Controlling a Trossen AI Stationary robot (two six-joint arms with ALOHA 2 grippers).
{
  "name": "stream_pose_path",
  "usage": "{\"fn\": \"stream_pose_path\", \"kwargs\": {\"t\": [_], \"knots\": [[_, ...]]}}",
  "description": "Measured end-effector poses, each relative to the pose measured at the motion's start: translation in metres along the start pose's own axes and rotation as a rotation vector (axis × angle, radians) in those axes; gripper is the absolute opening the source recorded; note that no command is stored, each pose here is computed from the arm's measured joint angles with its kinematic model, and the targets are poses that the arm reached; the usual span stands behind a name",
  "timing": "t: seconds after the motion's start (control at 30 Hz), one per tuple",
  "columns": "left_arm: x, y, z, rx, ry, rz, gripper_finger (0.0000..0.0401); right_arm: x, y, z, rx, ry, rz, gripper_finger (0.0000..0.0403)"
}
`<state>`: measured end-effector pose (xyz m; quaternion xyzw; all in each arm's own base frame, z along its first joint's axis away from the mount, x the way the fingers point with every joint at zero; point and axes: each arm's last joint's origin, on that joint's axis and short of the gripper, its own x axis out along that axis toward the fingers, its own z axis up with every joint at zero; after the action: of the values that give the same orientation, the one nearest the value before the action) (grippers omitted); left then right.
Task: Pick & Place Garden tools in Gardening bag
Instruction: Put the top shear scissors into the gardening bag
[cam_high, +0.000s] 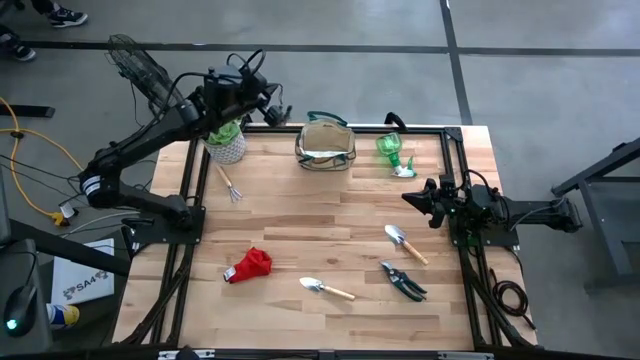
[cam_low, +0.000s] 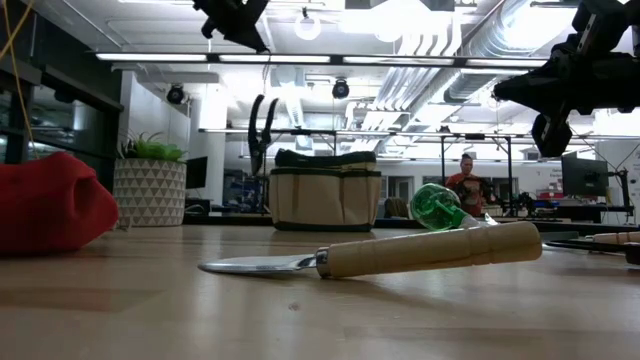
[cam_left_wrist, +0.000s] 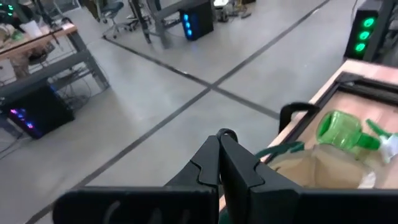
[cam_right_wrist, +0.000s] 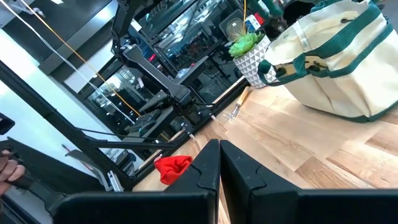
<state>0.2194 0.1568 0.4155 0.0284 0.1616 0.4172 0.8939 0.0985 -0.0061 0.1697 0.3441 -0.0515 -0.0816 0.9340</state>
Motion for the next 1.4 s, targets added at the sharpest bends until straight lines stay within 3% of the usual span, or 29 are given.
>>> {"fn": "stream_pose_path", "kwargs": {"t": [1.17,1.4], "knots": [[-0.0004,-0.0059,0.006,-0.18,-0.061,-0.22,0.0,0.0,0.0001,0.0,0.0,0.0,0.0,0.0002],[-0.0014,-0.0087,0.0064,-0.247,-0.052,-0.324,0.0,0.0,0.0,0.0,0.0,0.0,0.0,0.0002]]}}
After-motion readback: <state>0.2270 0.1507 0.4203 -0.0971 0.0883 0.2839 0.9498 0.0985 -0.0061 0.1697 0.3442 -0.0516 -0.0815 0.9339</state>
